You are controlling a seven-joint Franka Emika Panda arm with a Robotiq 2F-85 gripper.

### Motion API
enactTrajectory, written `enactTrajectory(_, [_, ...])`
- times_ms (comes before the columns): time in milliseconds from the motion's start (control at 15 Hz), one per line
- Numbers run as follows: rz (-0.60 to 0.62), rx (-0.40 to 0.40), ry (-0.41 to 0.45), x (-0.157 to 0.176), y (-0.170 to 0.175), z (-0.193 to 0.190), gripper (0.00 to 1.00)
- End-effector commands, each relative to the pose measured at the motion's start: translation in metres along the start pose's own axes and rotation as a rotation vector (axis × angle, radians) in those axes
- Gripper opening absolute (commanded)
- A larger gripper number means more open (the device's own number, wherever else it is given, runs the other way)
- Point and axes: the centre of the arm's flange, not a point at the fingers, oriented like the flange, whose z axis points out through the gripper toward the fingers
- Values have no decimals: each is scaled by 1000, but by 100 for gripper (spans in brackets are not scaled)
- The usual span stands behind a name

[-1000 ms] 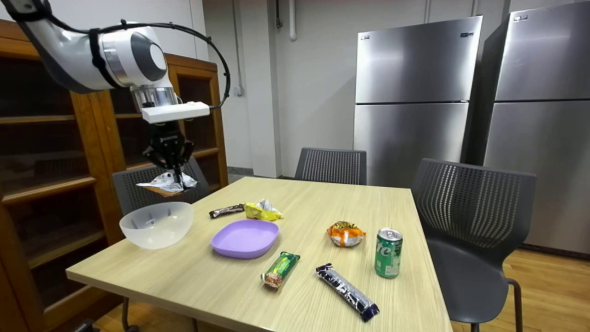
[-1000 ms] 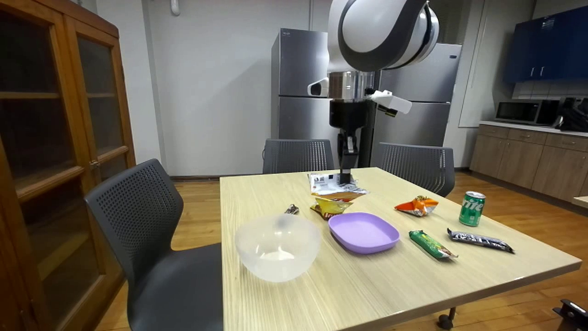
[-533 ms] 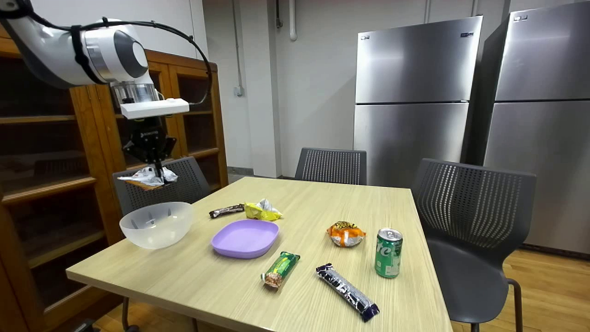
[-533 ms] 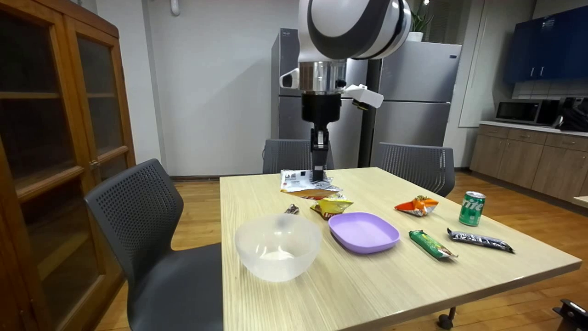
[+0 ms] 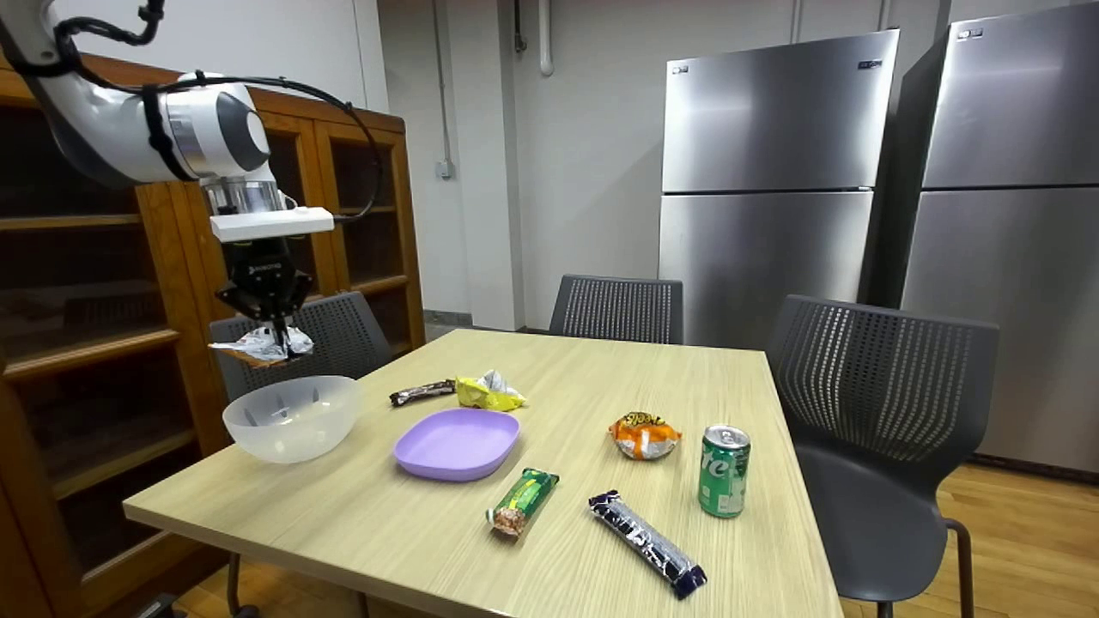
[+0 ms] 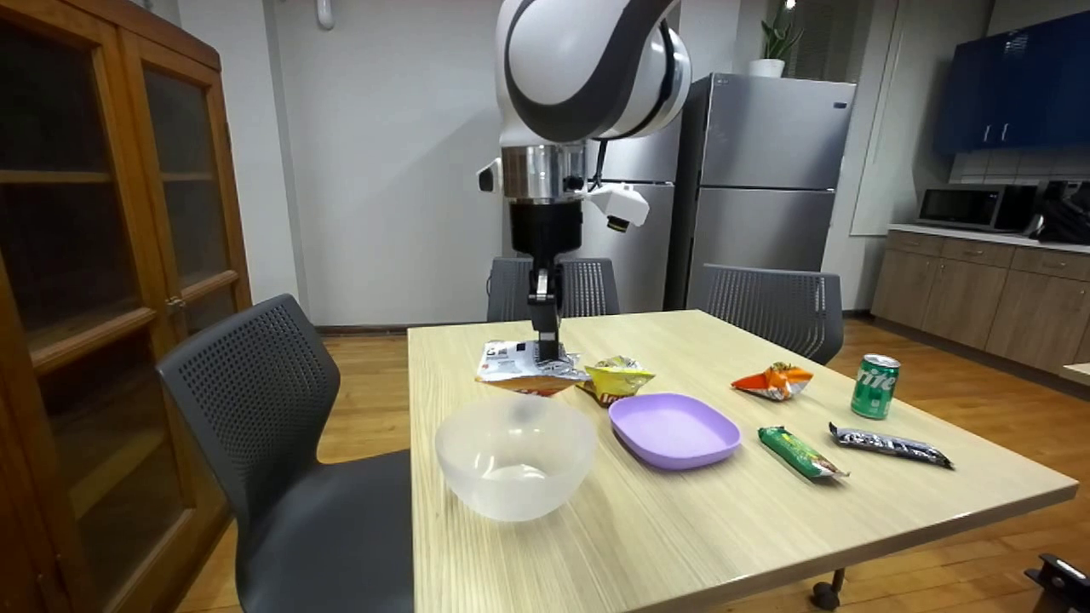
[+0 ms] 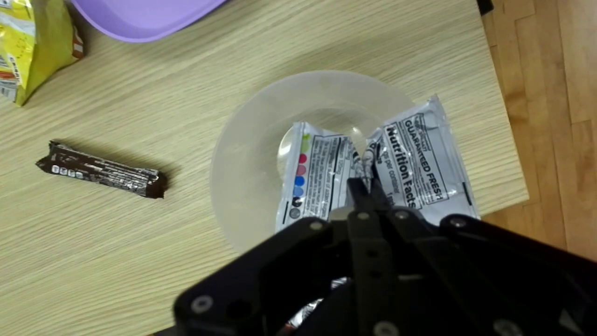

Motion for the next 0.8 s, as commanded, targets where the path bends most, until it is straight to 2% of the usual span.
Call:
enactTrajectory(0, [49, 17, -61, 31, 12, 14, 0])
enactTrajectory(400, [83, 43, -129, 44, 15, 40, 0])
enactTrajectory(733, [86, 58, -143, 44, 19, 45, 0])
